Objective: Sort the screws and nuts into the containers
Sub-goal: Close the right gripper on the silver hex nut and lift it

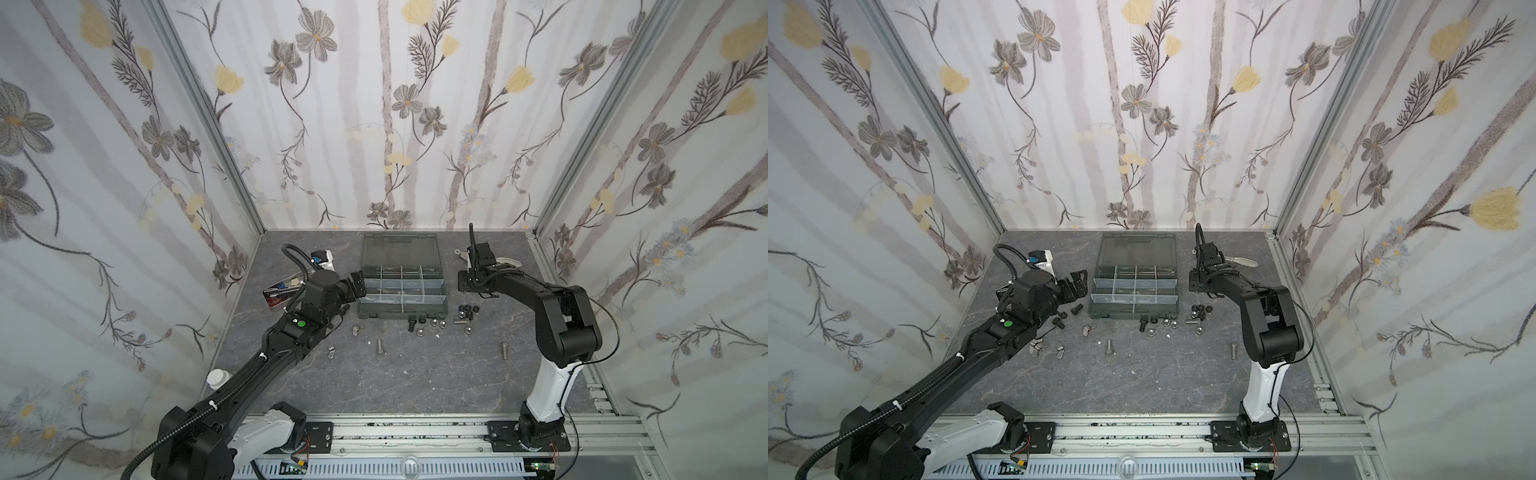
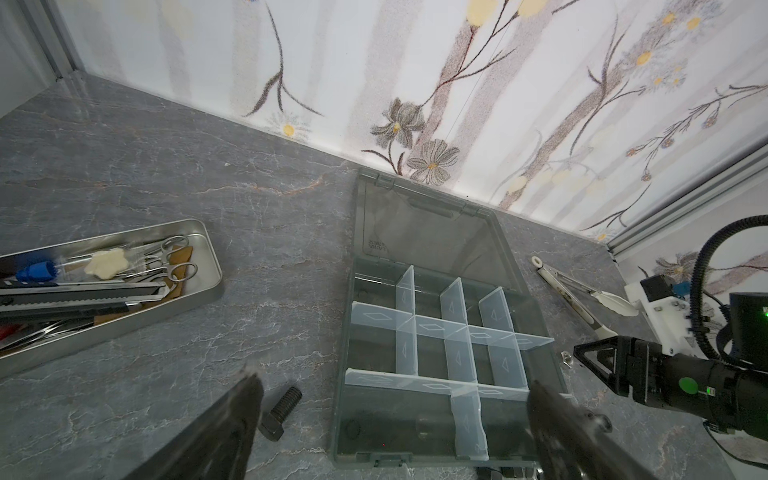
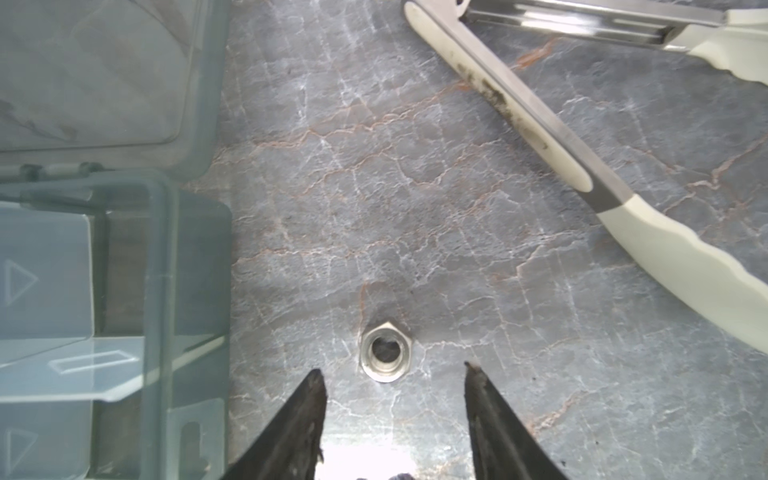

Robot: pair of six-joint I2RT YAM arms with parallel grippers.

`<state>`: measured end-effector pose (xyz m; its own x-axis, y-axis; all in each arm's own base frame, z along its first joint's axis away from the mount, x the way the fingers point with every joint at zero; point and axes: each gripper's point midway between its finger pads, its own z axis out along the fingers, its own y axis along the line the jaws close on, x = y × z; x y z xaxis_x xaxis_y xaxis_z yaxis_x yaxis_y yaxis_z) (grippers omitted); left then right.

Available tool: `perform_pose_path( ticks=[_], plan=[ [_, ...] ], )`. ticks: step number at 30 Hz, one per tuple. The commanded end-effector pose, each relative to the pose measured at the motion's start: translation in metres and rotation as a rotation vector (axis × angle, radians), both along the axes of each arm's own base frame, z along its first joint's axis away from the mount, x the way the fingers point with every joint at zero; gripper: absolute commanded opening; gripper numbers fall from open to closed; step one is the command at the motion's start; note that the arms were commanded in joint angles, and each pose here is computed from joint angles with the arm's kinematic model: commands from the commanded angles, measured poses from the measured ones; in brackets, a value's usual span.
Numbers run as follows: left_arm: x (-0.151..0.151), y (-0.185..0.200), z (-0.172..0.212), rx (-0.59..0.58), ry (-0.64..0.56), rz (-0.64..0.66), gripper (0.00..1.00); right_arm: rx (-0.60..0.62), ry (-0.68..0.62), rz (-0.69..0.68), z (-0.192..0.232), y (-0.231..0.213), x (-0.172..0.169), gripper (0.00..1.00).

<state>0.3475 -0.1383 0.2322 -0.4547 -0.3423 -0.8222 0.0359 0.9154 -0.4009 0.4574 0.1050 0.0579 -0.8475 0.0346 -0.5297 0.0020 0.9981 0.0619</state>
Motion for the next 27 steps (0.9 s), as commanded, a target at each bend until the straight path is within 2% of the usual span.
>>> perform_pose_path(
  ticks=[1,17,27],
  plan=[
    [0.005,-0.007,-0.001,-0.049,-0.007,-0.009,1.00,-0.004,0.026,0.010,-0.007,0.003,0.000,0.57],
    [0.010,-0.014,-0.032,-0.041,0.049,-0.025,1.00,-0.027,0.077,0.007,-0.035,0.002,0.001,0.43],
    [0.007,-0.013,-0.032,-0.045,0.046,-0.029,1.00,-0.042,0.080,-0.001,-0.035,0.000,0.001,0.28]
  ],
)
